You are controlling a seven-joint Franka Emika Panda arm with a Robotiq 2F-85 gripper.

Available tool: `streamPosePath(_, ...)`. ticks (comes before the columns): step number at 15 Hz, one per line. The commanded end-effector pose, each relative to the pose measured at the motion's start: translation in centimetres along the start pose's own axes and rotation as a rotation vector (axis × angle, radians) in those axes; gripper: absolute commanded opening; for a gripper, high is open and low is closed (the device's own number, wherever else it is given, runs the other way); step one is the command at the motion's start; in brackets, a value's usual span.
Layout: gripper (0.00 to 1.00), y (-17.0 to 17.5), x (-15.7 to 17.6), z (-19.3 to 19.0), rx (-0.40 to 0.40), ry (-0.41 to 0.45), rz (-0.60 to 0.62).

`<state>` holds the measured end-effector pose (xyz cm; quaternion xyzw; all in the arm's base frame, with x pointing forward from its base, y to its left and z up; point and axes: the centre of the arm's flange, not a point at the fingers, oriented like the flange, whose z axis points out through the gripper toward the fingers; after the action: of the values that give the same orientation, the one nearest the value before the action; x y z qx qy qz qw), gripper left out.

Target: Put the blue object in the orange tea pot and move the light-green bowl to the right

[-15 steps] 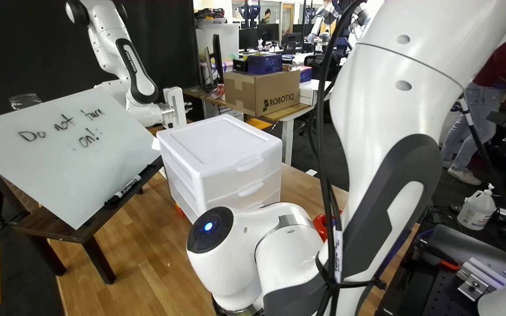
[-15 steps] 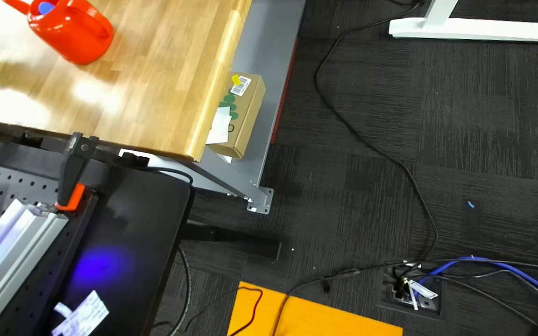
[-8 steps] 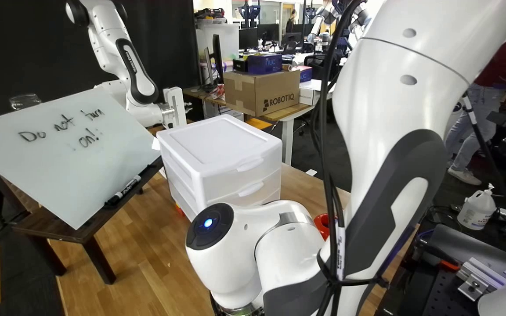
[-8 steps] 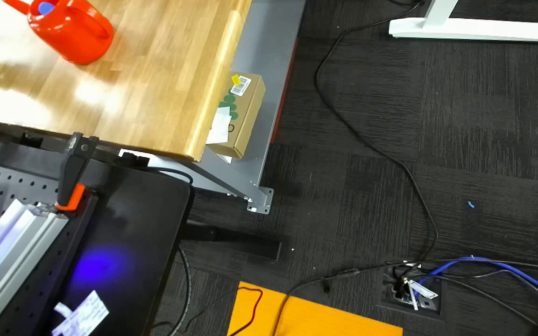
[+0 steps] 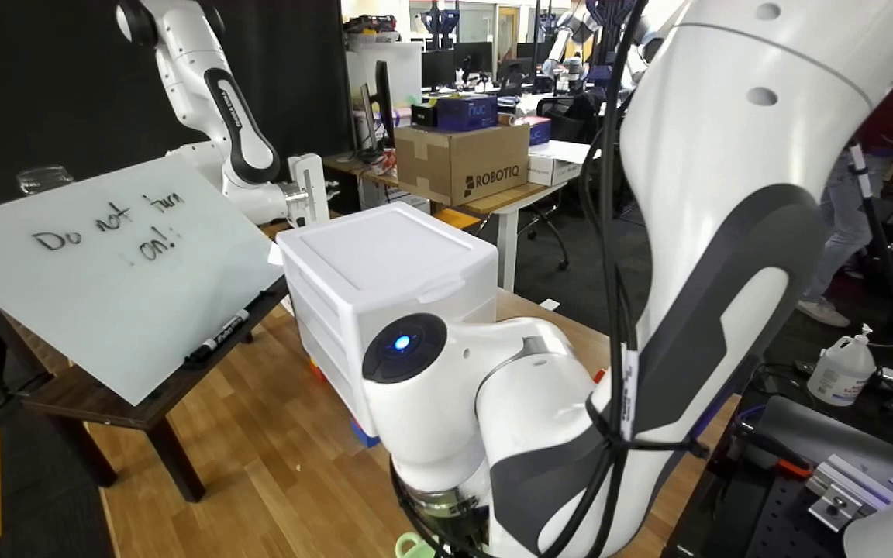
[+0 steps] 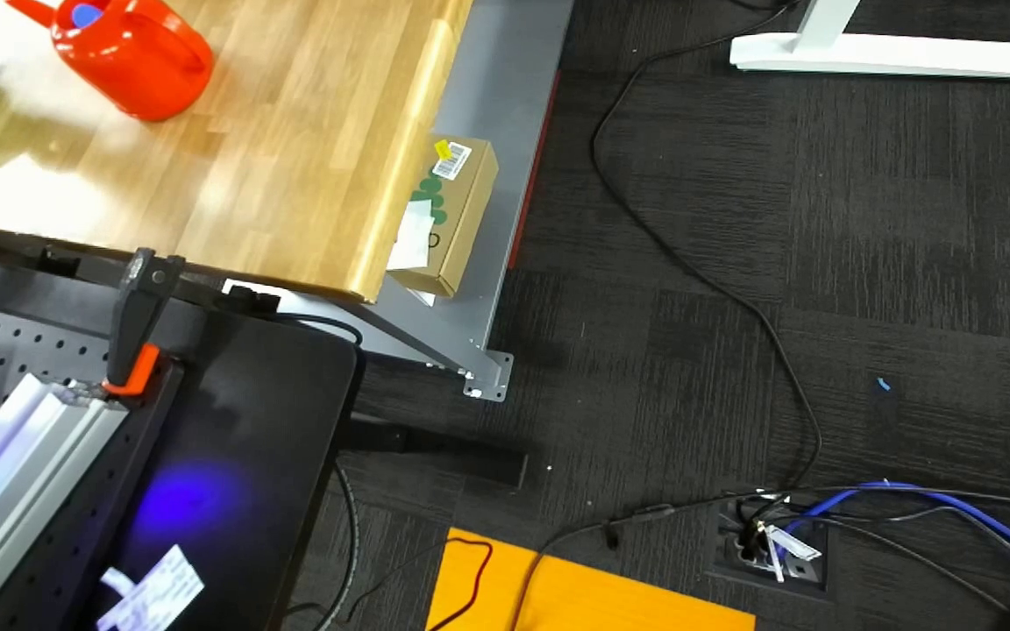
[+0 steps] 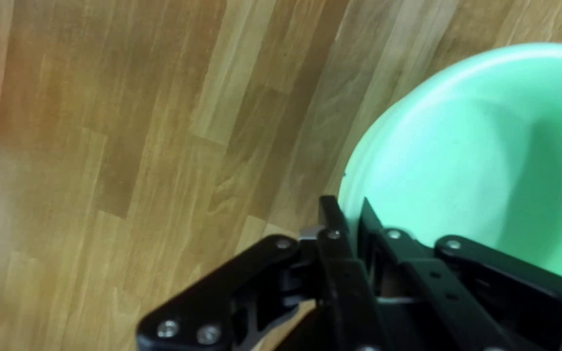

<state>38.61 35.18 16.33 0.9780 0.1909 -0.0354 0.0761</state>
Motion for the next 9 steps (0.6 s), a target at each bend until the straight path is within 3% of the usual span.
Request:
streamPosePath(1, 0.02, 2.7, -2.5, -1.0, -0.005, 0.047, 0.106)
streamPosePath(9, 0.02, 5.0, -6.3, -1.7, -0.009, 0.086, 0.24)
